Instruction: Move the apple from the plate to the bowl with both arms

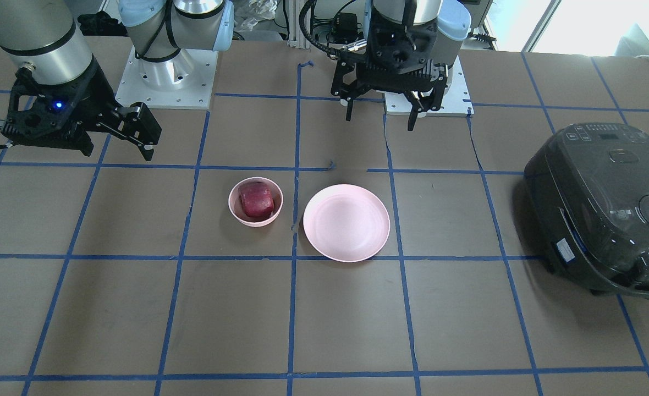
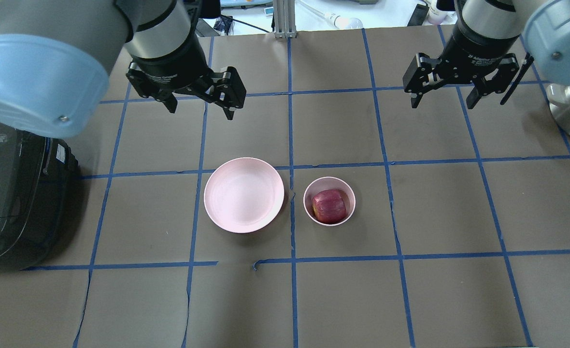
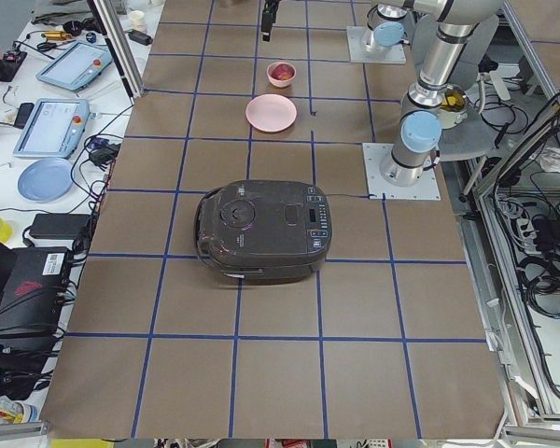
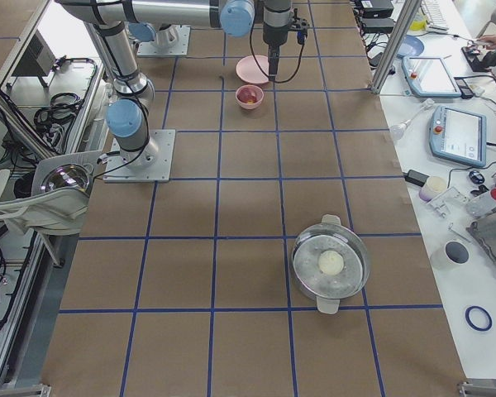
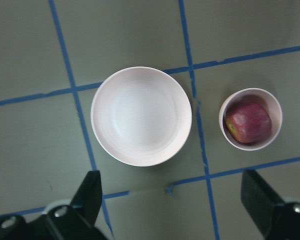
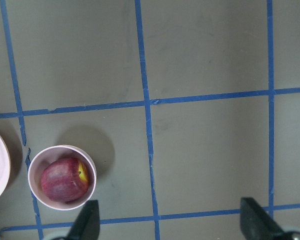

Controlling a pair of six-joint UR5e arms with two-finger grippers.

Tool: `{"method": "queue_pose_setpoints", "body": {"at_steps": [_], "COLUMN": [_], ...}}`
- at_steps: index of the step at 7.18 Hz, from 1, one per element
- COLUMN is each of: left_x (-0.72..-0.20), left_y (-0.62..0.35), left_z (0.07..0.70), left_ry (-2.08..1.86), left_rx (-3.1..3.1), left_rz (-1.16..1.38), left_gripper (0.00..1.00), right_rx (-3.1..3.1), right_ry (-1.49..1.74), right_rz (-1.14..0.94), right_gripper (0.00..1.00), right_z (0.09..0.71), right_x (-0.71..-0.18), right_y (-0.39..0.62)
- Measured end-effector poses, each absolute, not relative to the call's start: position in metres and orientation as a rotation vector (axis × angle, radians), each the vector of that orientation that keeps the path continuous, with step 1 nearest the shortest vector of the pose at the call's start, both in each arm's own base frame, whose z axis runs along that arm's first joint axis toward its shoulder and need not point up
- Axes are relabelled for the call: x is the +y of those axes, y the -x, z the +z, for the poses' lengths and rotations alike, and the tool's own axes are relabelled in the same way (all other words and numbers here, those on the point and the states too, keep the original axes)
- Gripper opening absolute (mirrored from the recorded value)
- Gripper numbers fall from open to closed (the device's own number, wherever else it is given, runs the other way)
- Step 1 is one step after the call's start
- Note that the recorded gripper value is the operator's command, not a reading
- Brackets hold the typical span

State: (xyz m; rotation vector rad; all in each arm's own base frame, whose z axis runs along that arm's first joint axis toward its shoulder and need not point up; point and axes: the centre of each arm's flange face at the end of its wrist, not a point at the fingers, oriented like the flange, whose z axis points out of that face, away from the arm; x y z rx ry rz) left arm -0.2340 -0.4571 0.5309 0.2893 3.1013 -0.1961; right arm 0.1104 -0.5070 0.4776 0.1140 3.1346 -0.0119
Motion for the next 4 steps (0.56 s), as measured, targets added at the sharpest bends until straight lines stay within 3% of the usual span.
{"method": "queue_pose_setpoints", "body": {"at_steps": [4], "left_x": [-0.472], "left_y": [0.131], "left_z": [0.541], "left_ry": [-0.326], "left_rx": [3.125], "left_rz": [-0.187], "left_gripper": [1.0], "right_rx": [3.129], "right_ry": [-0.109], "right_rz": [-0.03], "right_gripper": [1.0], "right_z": [0.484], "right_x": [-0.504], "right_y": [-0.111]}}
